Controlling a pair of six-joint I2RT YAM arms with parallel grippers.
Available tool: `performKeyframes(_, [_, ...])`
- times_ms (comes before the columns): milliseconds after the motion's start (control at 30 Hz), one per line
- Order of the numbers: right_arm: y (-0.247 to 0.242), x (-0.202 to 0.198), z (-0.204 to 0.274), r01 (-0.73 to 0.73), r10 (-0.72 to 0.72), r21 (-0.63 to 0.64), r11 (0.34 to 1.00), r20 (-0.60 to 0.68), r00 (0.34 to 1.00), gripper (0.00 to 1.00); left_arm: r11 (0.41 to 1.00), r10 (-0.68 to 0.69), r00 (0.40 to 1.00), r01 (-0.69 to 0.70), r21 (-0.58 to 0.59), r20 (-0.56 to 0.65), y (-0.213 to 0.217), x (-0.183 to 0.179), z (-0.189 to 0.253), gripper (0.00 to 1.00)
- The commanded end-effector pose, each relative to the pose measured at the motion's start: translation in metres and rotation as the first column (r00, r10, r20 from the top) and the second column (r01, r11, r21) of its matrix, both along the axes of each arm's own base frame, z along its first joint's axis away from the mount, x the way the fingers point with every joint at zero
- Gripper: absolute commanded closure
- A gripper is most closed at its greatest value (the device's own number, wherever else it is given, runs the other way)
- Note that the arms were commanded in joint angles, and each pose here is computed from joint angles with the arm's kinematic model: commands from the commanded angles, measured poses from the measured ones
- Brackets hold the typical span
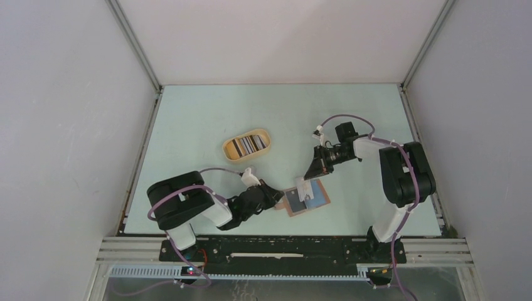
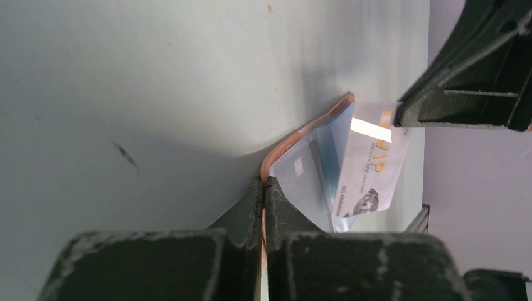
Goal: Put the credit cards into the card holder
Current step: Move the card holder to the center of the board.
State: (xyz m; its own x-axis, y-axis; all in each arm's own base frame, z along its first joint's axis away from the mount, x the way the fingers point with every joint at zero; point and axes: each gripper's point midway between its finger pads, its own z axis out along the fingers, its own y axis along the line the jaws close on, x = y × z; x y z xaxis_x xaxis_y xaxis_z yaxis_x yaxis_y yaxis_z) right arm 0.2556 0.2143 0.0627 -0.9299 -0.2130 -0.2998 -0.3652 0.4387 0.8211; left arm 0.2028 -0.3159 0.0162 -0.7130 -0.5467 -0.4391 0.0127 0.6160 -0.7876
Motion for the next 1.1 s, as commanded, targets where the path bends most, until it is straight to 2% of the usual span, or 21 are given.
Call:
performKeyframes(0, [-0.01,0.017,0.033,0.034,-0.039,0.053,0.998,0.091,0.995,1.0,0.988,0.114,0.992,-0.118,0.096,0.048,0.022,0.029,-0.006,1.0])
performKeyframes(167, [-0.015,0.023,0.038,0.056,-0.062,0.069,0.996,0.096,0.993,1.0,0.967,0.205,0.97,-0.221,0.129,0.129,0.039,0.059,0.013,1.0])
performKeyframes(300, [-0.012,0.027,0.038,0.063,-0.071,0.086,0.994,0.09,0.993,1.0,0.967,0.19,0.971,-0.211,0.147,0.142,0.041,0.065,0.015,0.98])
performKeyframes(333, [-0.011,0.029,0.038,0.066,-0.074,0.091,0.994,0.091,0.993,1.0,0.968,0.188,0.973,-0.207,0.139,0.136,0.042,0.064,0.015,0.91])
performKeyframes(433, [-0.007,0.037,0.04,0.057,-0.067,0.093,0.994,0.107,0.992,1.0,0.977,0.182,0.974,-0.195,0.092,0.132,0.044,0.057,0.02,0.57])
performKeyframes(500, [-0.003,0.042,0.039,0.048,-0.058,0.091,0.995,0.109,0.992,1.0,0.98,0.17,0.975,-0.183,0.081,0.143,0.047,0.052,0.026,0.46])
performKeyframes(567, [0.001,0.046,0.038,0.039,-0.05,0.087,0.995,0.119,0.992,1.0,0.982,0.155,0.975,-0.169,0.078,0.162,0.05,0.048,0.034,0.43])
performKeyframes(700, [0.009,0.052,0.031,0.035,-0.042,0.077,0.996,0.097,0.994,1.0,0.993,0.05,0.968,-0.076,0.094,0.245,0.047,0.04,0.058,0.42])
performKeyframes(800, [0.013,0.053,0.023,0.04,-0.044,0.066,0.997,0.067,0.997,1.0,0.992,-0.043,0.95,0.004,0.126,0.309,0.039,0.036,0.067,0.53])
performKeyframes(1067, [0.01,0.059,0.009,0.074,-0.074,0.007,0.997,0.061,0.995,1.0,0.985,-0.17,0.913,0.164,0.046,0.371,0.003,0.031,0.075,0.73])
